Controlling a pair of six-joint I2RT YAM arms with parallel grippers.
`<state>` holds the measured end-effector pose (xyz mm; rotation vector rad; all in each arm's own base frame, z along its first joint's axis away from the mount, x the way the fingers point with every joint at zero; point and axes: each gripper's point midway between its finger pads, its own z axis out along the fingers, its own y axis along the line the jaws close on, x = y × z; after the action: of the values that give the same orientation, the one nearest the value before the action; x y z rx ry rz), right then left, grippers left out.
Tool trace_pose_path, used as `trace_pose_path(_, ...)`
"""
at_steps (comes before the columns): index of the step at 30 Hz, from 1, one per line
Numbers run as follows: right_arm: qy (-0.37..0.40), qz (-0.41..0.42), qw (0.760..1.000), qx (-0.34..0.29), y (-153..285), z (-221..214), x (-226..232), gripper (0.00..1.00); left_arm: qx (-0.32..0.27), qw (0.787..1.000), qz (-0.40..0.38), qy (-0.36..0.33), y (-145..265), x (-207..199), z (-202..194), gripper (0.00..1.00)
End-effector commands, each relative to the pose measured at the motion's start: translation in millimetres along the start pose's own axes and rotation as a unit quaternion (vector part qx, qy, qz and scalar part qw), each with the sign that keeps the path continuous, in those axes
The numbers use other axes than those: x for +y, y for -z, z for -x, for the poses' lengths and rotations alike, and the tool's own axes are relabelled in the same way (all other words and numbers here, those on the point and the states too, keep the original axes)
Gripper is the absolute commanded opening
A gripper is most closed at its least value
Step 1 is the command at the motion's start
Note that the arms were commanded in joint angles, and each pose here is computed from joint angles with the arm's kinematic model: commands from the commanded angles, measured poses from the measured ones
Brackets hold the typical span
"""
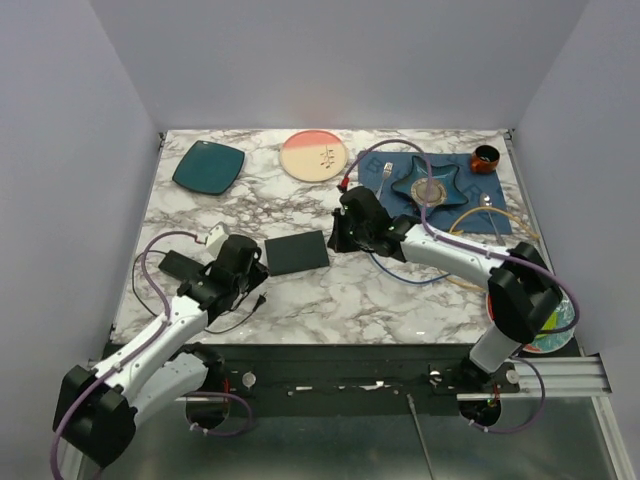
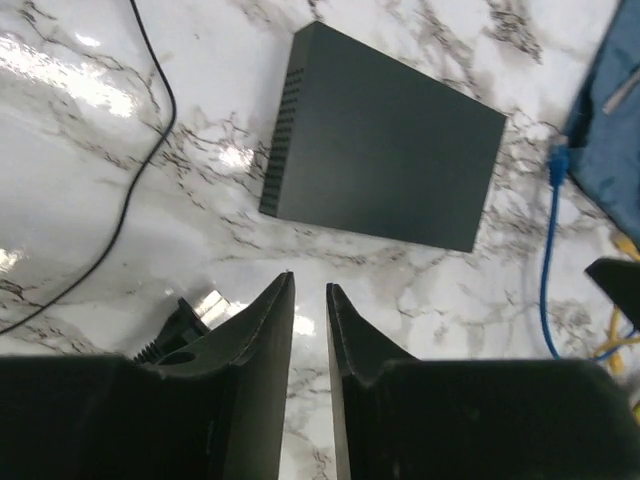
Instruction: Pull the plug from the switch port
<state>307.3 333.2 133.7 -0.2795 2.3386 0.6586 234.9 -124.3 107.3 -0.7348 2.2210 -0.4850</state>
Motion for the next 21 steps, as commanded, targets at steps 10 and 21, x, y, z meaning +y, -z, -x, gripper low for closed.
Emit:
trace_pose_path(10,-0.066,-0.099,0.992,0.050,-53,-29,-74,0.01,0.027,0.995,0.056,0.073,-77,7,33,0.22)
trace_pose_path(21,-0.077,-0.061,0.991,0.091,-85,-41,-64,0.00,0.082,0.990,0.093,0.065,-118,24,4,0.22)
